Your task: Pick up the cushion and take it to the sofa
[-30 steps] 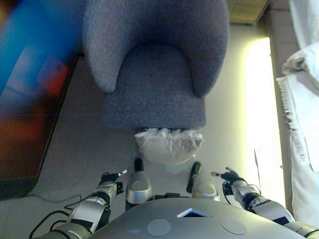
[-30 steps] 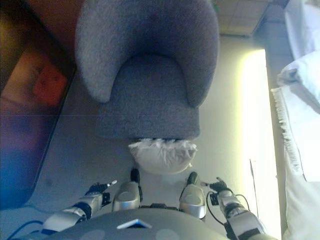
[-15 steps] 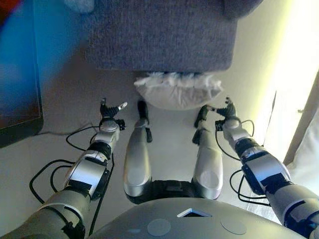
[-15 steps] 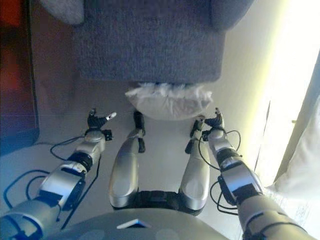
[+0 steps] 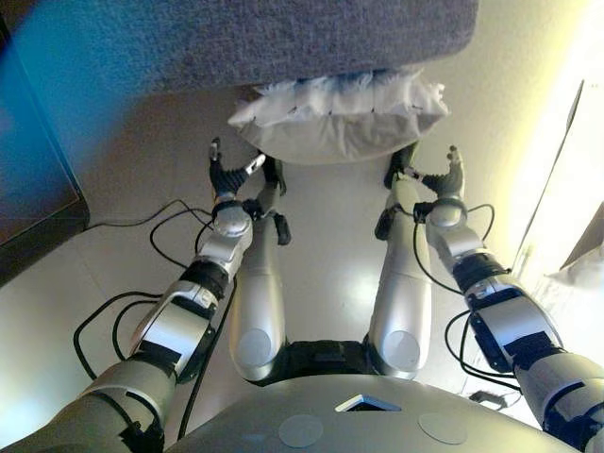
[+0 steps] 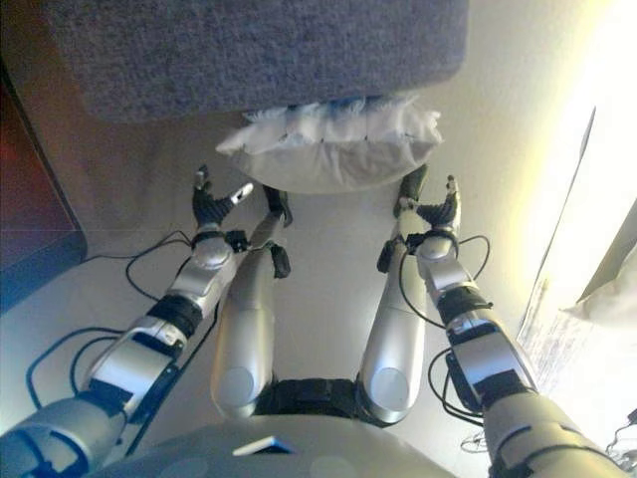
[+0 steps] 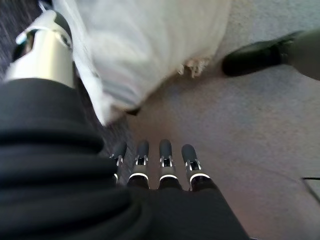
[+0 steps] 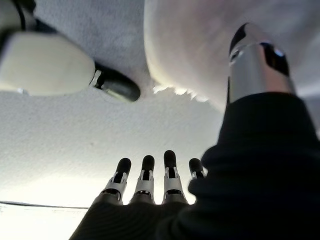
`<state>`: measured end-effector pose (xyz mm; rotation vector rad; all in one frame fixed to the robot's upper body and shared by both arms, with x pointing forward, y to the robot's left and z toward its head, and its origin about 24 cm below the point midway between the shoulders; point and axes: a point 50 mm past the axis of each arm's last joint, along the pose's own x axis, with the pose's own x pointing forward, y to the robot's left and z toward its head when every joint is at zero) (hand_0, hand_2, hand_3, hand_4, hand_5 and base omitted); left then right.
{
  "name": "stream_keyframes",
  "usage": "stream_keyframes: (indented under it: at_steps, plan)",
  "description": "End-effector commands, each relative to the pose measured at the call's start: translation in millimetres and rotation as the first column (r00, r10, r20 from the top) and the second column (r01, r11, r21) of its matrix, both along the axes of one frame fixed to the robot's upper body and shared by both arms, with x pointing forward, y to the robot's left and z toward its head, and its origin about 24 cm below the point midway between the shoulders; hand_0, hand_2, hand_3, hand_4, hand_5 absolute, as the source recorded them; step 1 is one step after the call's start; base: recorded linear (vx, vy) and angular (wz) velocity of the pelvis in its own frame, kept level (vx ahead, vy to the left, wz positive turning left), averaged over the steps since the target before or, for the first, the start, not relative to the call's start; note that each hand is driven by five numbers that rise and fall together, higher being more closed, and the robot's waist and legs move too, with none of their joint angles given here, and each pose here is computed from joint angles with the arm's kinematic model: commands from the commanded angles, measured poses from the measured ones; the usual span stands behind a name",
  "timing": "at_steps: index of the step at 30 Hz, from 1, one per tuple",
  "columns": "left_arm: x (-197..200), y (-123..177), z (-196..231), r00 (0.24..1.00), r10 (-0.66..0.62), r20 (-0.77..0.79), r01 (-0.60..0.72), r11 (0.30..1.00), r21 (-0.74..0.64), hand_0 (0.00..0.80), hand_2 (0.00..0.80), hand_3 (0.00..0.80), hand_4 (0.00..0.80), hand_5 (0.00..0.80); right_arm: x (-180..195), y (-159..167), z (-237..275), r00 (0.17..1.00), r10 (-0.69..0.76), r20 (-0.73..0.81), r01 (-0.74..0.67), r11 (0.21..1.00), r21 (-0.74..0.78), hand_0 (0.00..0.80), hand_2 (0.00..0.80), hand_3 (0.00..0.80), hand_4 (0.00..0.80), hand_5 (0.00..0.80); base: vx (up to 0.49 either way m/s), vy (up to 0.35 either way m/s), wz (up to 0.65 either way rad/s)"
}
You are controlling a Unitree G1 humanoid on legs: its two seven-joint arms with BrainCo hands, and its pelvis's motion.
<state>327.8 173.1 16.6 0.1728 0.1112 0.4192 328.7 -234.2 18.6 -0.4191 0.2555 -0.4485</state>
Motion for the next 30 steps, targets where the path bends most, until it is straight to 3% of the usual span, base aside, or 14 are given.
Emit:
stream_keyframes:
  at_steps: [1,5,13,20,26,30]
  plan:
    - [4,29,17,0.984,0.032,0.175,-0.011,0.993,-0.118,0.000,0.000,0.000,0.000,0.000,-7,-32,20,0.988,0.015,0.151,0.000,0.995,-0.100,0.000,0.000,0.000,0.000,0.000,0.013,-0.055,-0.12]
    - [16,44,50,0.948,0.043,0.316,-0.005,0.992,-0.122,0.000,0.000,0.000,0.000,0.000,10,-26,62,0.943,0.084,0.322,-0.040,0.989,-0.141,0.000,0.000,0.000,0.000,0.000,0.010,-0.050,-0.10]
    - [25,30,85,0.906,0.071,0.418,0.007,0.983,-0.183,0.000,0.000,0.000,0.000,0.000,26,4,139,0.792,0.233,0.565,-0.126,0.967,-0.222,0.000,0.000,0.000,0.000,0.000,0.011,-0.048,-0.04]
    - [35,22,112,0.872,0.083,0.482,0.055,0.963,-0.264,0.000,0.000,0.000,0.000,0.000,36,35,178,0.697,0.439,0.567,-0.242,0.888,-0.391,0.000,0.000,0.000,0.000,0.000,0.029,-0.030,0.06]
    - [46,2,127,0.872,-0.062,0.486,0.215,0.939,-0.267,0.000,0.000,0.000,0.000,0.000,45,61,194,0.637,0.599,0.485,-0.434,0.799,-0.416,0.000,0.000,0.000,0.000,0.000,0.036,-0.021,0.06]
    - [50,-12,134,0.849,-0.183,0.495,0.348,0.900,-0.264,0.000,0.000,0.000,0.000,0.000,48,83,192,0.563,0.753,0.342,-0.645,0.658,-0.387,0.000,0.000,0.000,0.000,0.000,0.023,0.003,0.13]
